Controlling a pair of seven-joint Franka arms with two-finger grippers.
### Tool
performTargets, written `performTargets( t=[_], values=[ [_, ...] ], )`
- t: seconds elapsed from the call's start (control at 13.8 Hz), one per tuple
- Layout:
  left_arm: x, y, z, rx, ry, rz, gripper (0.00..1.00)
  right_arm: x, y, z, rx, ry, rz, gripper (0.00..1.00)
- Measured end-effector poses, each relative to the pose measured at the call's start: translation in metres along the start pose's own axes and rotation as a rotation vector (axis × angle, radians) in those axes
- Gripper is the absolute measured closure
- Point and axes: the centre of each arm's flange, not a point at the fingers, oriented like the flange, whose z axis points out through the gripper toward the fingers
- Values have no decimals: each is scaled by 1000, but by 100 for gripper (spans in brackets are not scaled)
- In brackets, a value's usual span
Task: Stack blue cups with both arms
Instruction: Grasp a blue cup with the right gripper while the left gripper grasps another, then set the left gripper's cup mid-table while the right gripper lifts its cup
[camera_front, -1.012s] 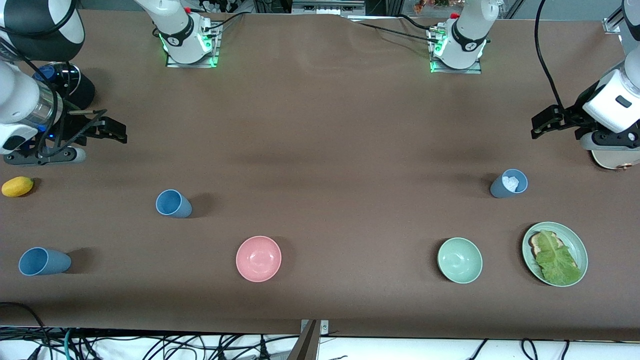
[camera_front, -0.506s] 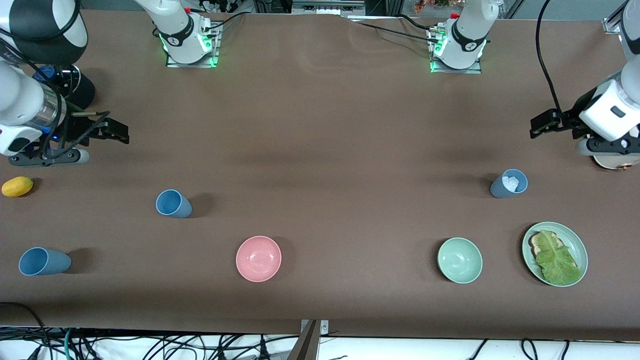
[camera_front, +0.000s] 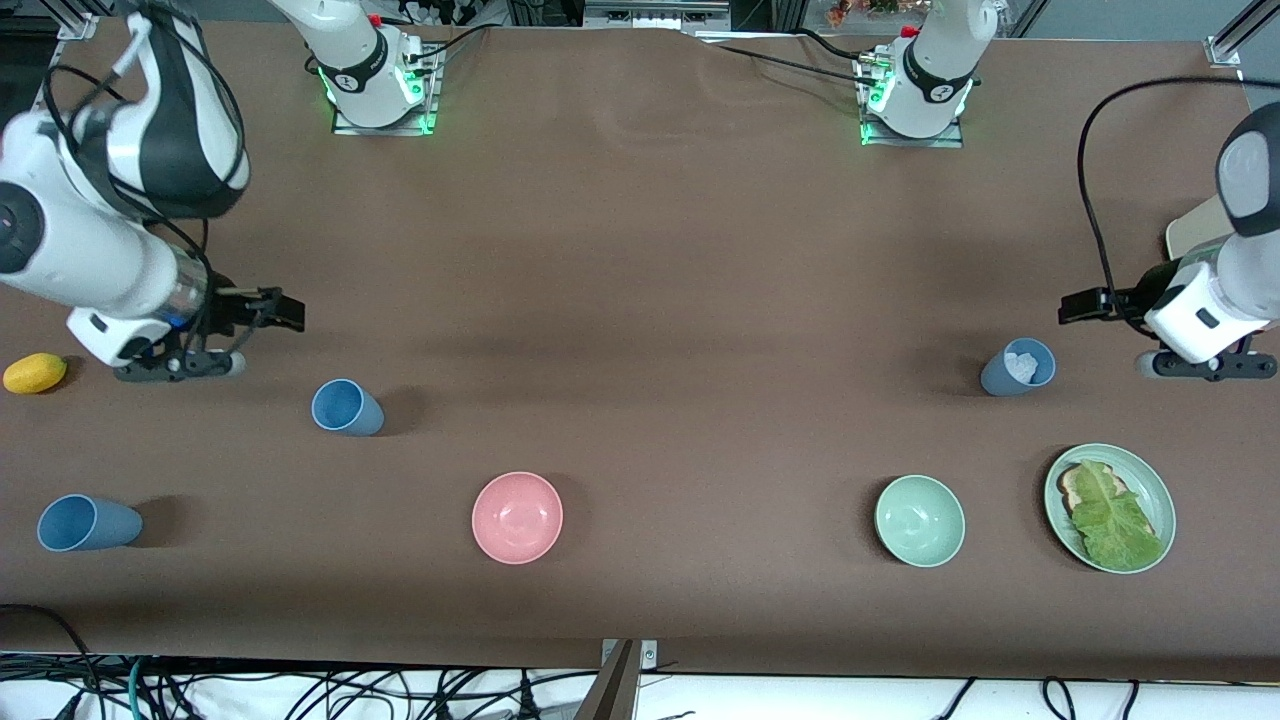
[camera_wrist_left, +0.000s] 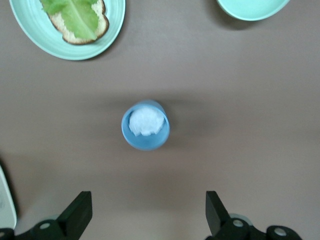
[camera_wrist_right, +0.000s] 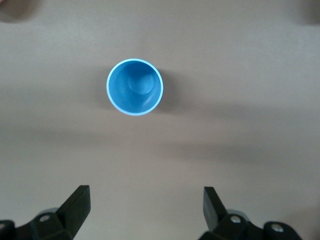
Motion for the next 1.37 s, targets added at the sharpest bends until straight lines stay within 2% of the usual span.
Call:
performTargets(
  t=[0.22, 0.43, 0.72, 0.8, 1.23, 1.37],
  values=[
    [7, -8, 65, 49, 22, 34, 0, 21, 8, 47, 5, 4, 10, 0],
    [18, -14, 115, 61, 35, 64, 0, 39, 16, 88, -5, 33, 8, 0],
    [26, -55, 163, 43, 36, 121, 1, 50, 24, 104, -14, 75, -4, 0],
    [26, -61, 172, 41, 43, 122, 5, 51, 26, 105, -14, 81, -4, 0],
    [25, -49, 193, 35, 43, 137, 72, 71, 27, 125, -8, 88, -5, 0],
    [26, -46, 190, 36, 47, 141, 95, 75, 27, 138, -5, 86, -5, 4]
  ],
)
